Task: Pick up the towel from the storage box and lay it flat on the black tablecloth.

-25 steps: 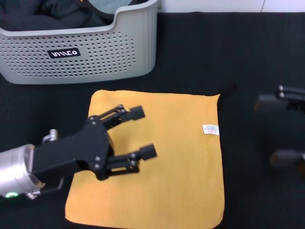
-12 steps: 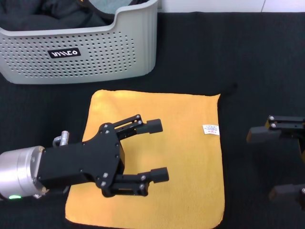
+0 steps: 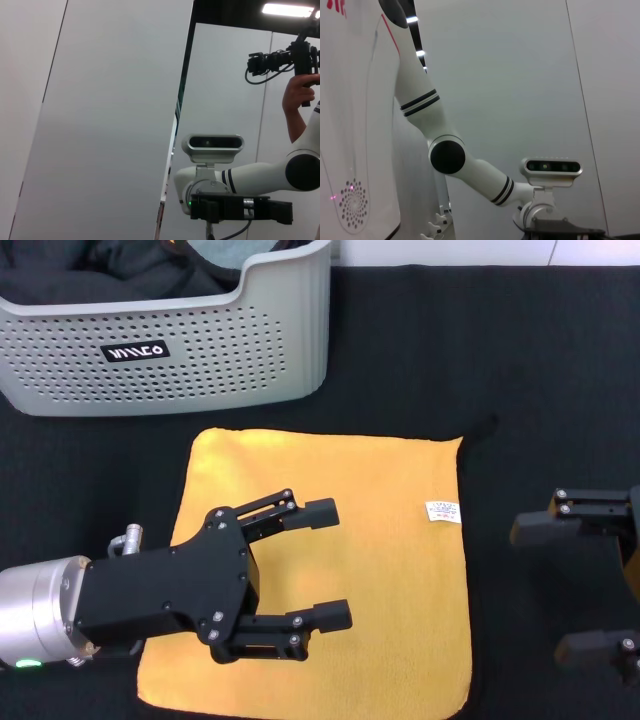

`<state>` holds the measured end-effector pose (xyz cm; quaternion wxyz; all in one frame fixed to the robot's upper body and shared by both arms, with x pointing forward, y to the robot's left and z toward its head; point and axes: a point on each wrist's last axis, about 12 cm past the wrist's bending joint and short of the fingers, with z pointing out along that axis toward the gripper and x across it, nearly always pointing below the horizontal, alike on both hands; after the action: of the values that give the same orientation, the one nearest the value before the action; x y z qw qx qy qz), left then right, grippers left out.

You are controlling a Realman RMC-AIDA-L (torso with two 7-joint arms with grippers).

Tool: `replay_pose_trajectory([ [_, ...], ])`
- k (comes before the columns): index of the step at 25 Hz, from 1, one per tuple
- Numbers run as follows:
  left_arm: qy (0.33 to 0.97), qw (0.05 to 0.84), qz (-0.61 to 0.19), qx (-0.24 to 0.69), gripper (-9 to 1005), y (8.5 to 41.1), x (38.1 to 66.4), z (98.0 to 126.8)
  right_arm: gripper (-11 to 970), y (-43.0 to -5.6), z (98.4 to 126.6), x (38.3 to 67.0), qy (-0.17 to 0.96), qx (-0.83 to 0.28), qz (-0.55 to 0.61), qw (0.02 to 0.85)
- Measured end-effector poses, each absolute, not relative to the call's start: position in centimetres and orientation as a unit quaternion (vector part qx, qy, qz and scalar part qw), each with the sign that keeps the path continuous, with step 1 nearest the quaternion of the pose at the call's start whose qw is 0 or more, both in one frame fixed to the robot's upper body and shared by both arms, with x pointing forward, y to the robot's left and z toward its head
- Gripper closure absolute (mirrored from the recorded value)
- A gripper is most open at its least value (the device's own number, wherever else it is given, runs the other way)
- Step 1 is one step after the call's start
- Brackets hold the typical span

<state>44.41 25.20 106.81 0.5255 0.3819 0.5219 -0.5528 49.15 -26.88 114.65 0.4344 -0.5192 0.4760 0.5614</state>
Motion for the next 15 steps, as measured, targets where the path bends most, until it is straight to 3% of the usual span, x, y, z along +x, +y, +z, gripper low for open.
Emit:
replay_pose_trajectory([
  [15,0.519,0.526,-0.553,0.384,122,25.13,44.71,107.03,135,-26.79,114.43,49.3,0.483,-0.519,0.556,0.434],
])
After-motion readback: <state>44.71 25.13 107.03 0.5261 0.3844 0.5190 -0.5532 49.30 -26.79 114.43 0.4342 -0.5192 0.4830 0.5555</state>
